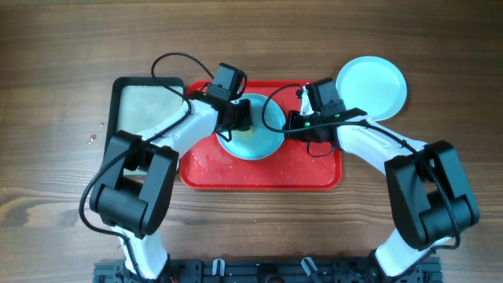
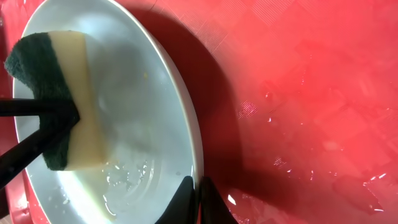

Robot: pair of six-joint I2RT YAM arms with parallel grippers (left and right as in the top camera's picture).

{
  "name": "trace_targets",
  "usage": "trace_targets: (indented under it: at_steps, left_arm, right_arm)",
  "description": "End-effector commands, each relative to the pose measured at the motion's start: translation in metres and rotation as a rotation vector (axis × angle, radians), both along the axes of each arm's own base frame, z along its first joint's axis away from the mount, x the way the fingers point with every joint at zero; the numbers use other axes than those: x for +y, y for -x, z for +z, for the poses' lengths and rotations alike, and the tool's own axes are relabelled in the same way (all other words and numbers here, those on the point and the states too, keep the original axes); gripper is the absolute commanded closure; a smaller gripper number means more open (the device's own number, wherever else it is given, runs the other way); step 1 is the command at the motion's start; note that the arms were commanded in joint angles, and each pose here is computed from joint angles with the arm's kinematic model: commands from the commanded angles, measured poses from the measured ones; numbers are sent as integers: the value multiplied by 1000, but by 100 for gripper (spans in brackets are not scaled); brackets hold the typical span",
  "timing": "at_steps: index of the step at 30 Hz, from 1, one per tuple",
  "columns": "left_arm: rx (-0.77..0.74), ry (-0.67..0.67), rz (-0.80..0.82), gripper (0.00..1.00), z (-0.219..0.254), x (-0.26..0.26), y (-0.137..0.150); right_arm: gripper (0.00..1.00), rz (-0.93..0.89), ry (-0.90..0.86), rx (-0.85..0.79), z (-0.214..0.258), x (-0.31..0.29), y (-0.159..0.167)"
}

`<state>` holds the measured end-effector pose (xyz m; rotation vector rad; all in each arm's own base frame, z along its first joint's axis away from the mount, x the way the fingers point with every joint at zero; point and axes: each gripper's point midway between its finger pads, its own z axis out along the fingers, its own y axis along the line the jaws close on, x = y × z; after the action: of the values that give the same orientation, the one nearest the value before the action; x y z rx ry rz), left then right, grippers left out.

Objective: Clean dirty plates on tray and stack at the side
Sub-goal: 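Scrub the plate interior with the sponge while the right gripper holds it, then return the sponge to the water tray with the left gripper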

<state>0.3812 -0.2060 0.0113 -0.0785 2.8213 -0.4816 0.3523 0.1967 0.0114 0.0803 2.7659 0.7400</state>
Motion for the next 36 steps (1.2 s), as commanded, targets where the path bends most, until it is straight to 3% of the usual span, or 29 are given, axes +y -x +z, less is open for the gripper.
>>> trace_targets:
  at_steps: [1,12,15,21,25,31,36]
  left_arm:
    - [63,14,-45,96,-23,-18,15]
    - [98,183,-172,96,-12,-68,37]
    - [80,218,-179,96,1,-67,31]
    - [-120,251,-111,96,90,-23,-1]
    - [-134,90,73,96,111,66,-4]
    - [15,-269,261,96,85,208,25]
    - [48,-338,370,96,59,251,38]
  right_arm:
    - [96,17,-22,24,-5,6,5]
    - [96,17,-22,24,-5,6,5]
    - [96,17,-22,24,-5,6,5]
    - [96,17,-22,24,-5,6,5]
    - [96,18,-22,24,-5,6,5]
    - [96,17,-22,24,-5,6,5]
    - [96,17,-22,24,-5,6,5]
